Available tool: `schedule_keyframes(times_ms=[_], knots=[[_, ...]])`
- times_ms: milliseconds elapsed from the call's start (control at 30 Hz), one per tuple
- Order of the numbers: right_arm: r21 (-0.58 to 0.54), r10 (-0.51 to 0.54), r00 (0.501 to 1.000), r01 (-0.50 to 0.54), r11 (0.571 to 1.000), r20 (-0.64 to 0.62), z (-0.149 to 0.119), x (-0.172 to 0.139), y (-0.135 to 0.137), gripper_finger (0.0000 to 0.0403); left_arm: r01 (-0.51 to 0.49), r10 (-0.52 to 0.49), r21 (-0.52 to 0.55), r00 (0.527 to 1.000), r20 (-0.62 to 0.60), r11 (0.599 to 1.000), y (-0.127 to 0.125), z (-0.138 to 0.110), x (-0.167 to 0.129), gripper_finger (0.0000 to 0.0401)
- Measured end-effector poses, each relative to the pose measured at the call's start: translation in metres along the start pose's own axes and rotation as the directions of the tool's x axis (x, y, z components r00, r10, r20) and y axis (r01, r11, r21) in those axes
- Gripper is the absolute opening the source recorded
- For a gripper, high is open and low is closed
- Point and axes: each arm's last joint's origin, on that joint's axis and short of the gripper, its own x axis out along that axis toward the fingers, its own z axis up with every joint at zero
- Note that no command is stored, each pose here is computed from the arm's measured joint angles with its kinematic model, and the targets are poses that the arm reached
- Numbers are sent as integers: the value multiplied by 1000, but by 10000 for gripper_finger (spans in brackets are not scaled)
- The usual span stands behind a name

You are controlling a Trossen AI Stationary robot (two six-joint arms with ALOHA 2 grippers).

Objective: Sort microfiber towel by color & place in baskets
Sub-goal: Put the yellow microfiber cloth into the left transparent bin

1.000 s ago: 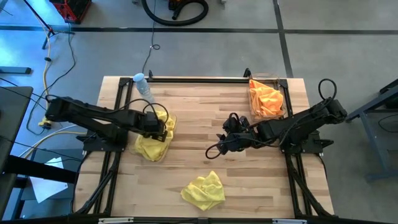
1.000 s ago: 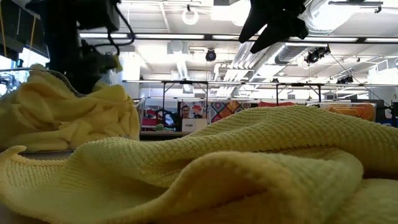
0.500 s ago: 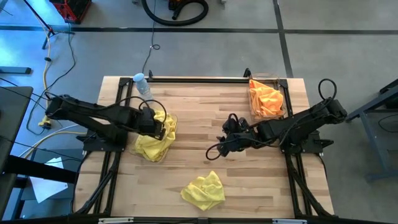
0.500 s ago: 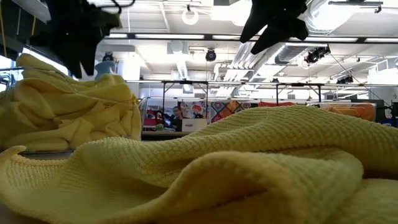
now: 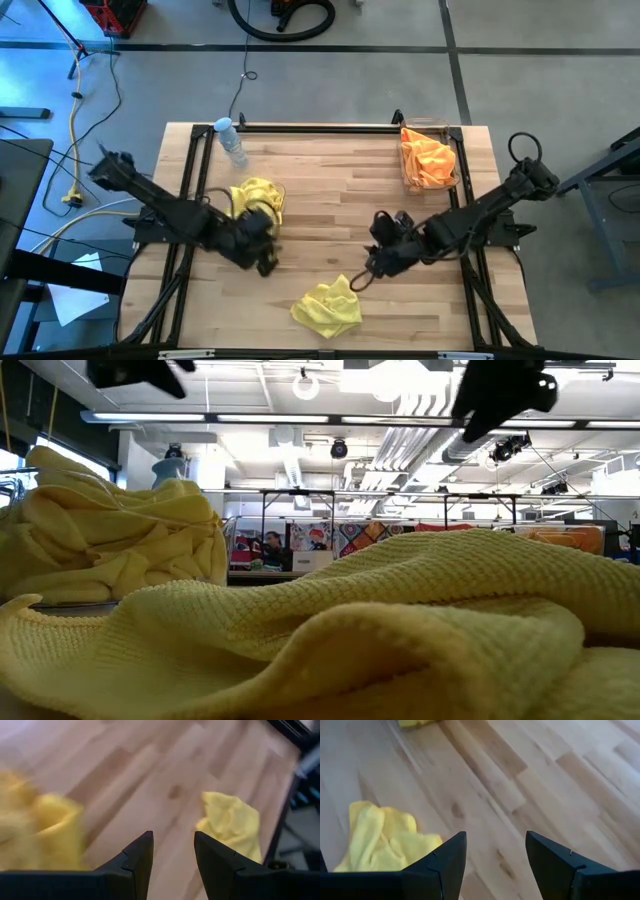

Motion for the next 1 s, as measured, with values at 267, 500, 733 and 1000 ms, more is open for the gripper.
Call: schedule_keyframes(times_ms=[267,500,733,1000], knots=[[-23,42,999,-43,999,-19,-21,-13,12,200,132,-92,285,984,-152,949,-62,-10,56,131],[2,74,997,-74,997,-34,-36,-22,19,200,172,-58,513,971,-232,841,-104,-13,104,131],[17,90,996,-89,996,-20,-46,-29,23,200,211,7,792,965,-262,573,-119,-32,158,131],[19,94,996,-95,995,7,-52,-33,25,200,354,-94,812,931,-352,465,-129,-51,196,131]])
